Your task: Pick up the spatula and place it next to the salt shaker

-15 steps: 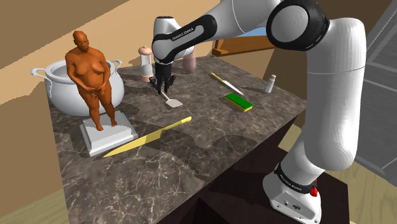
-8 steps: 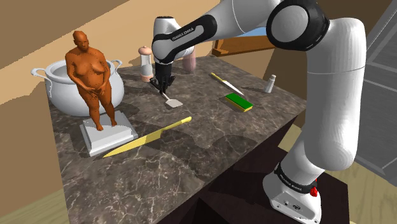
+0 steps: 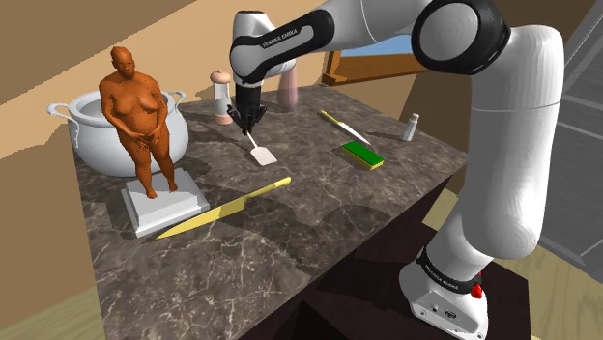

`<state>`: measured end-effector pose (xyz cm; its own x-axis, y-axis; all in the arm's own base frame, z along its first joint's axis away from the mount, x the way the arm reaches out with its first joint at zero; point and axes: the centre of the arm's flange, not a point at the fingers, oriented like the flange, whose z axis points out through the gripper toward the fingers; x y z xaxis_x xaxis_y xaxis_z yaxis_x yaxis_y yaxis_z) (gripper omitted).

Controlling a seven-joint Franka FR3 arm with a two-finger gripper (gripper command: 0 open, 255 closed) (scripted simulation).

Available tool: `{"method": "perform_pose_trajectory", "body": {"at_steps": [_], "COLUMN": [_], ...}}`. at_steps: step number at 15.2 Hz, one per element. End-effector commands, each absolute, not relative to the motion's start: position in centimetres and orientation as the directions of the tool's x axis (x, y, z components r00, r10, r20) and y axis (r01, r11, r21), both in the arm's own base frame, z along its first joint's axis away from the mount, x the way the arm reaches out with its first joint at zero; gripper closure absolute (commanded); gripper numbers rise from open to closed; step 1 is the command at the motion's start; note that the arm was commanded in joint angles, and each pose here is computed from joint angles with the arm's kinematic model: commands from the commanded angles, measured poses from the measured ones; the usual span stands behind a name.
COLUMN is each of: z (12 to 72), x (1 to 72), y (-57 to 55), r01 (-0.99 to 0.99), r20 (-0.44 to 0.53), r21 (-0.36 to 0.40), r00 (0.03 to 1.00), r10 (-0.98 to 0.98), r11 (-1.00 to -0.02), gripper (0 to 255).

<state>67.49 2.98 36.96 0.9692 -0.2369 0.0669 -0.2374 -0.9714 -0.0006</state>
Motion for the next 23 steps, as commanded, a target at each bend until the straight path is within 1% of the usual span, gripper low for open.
{"method": "perform_pose_trajectory", "body": {"at_steps": [1, 23], "z": [38.1, 49.7], "x": [67.5, 67.5], "y": [3.0, 3.0], "r01": [-0.237, -0.237], "r20": [0.066, 0.066], "r21": [0.000, 0.000], "r00": [0.969, 0.969], "r10": [-0.237, -0.237], "r11": [-0.971, -0.971], "gripper": [255, 255]}}
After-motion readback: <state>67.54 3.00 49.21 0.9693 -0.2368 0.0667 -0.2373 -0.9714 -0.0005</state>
